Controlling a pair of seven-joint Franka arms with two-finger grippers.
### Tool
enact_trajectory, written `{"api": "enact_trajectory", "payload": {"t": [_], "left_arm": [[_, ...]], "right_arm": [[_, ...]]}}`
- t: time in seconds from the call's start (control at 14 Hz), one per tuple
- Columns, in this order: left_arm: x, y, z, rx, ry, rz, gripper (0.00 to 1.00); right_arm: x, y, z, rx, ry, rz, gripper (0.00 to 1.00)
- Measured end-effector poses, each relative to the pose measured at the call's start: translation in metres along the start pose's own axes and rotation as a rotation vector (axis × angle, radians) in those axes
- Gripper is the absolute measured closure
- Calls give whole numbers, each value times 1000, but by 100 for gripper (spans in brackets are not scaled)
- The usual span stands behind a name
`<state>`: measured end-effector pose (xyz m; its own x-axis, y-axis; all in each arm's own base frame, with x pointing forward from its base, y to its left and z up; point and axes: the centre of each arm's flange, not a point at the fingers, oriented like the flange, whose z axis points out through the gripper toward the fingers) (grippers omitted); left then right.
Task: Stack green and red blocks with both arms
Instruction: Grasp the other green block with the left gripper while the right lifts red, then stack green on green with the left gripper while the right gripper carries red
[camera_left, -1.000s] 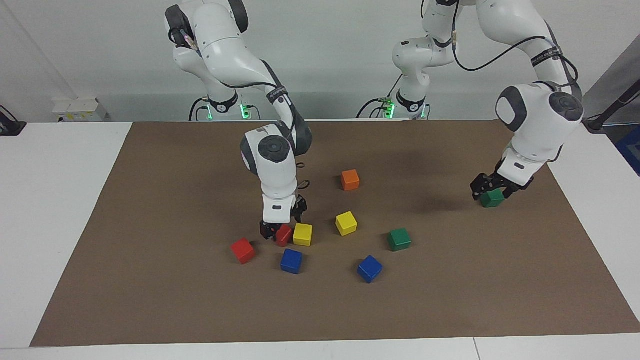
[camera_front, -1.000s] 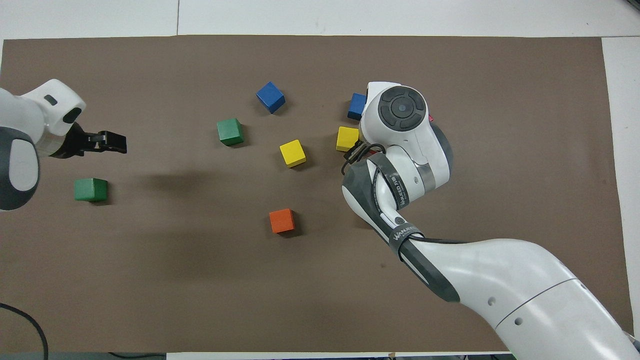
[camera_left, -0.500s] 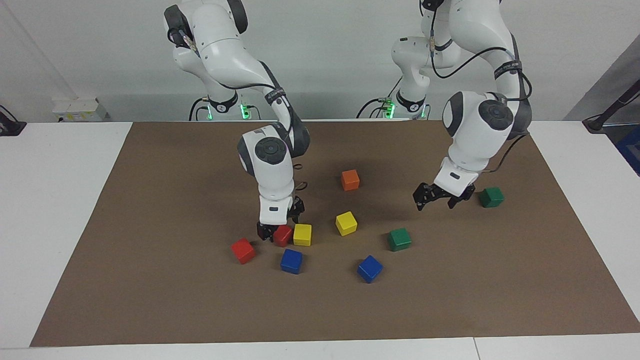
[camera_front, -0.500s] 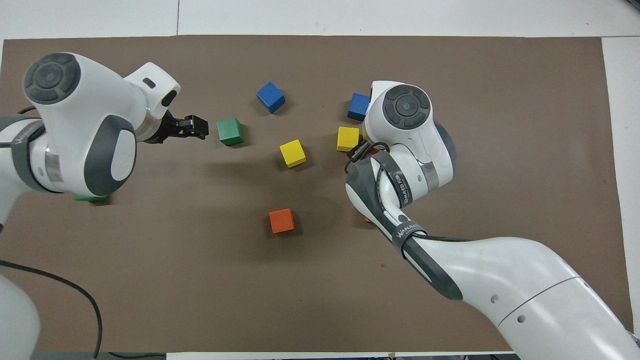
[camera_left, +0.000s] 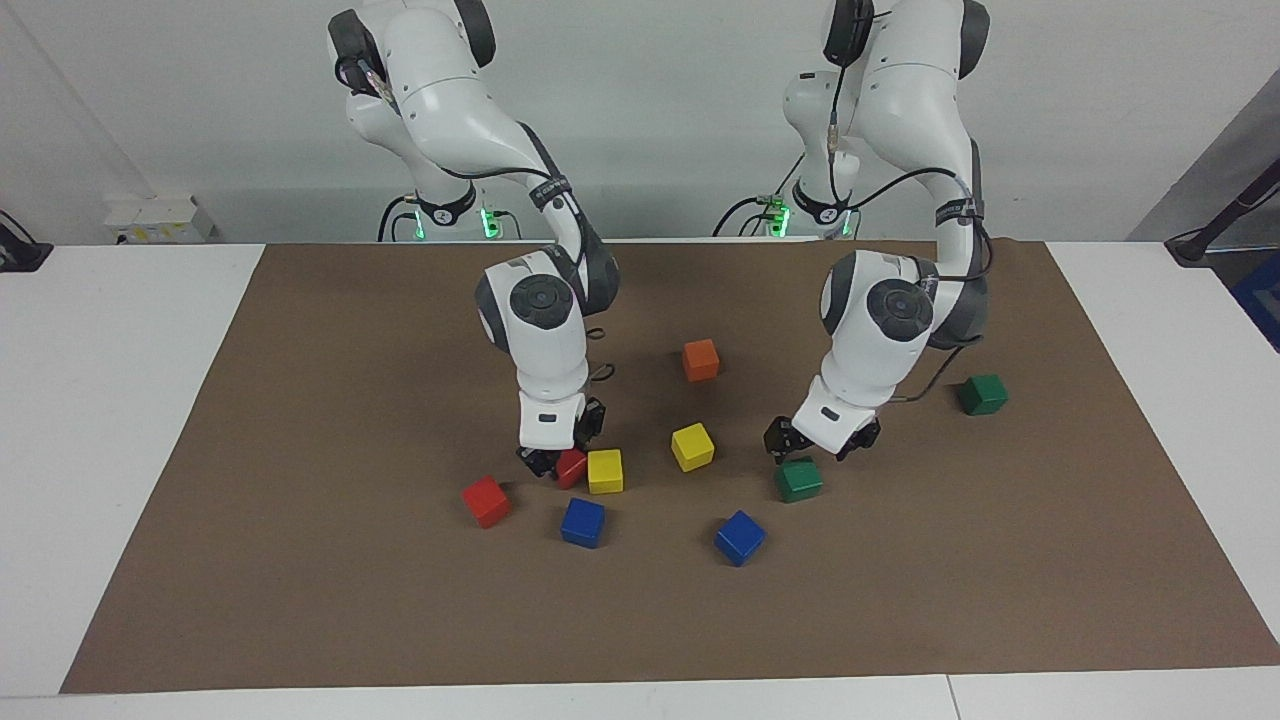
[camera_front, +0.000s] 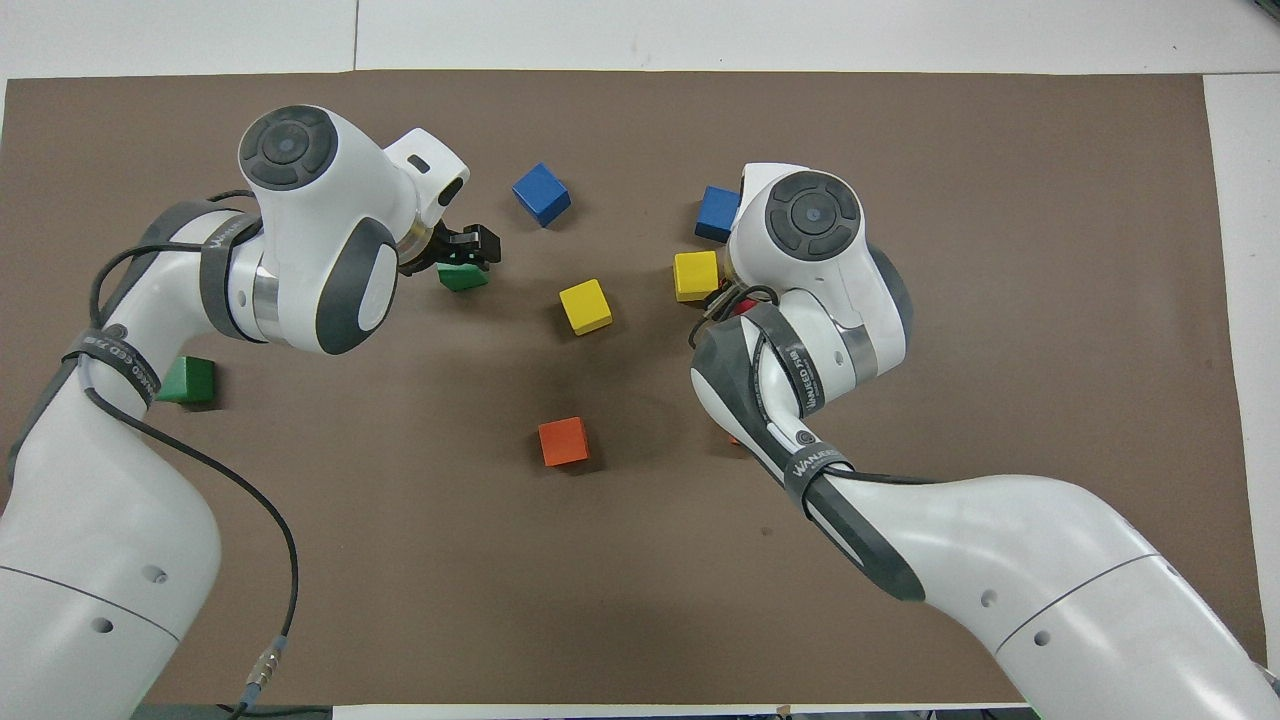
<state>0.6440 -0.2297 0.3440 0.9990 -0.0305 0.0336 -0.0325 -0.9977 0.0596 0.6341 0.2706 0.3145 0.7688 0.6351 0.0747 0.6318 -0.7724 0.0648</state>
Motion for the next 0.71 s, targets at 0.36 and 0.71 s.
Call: {"api": "enact_trajectory", "payload": {"t": [0.36, 0.71], "left_arm": [[1, 6, 5, 3, 18, 14, 0], [1, 3, 20, 21, 21, 25, 0]], "right_arm": [[-1, 2, 0, 0, 0, 3, 45], [0, 18, -15, -3, -13, 22, 45]]}}
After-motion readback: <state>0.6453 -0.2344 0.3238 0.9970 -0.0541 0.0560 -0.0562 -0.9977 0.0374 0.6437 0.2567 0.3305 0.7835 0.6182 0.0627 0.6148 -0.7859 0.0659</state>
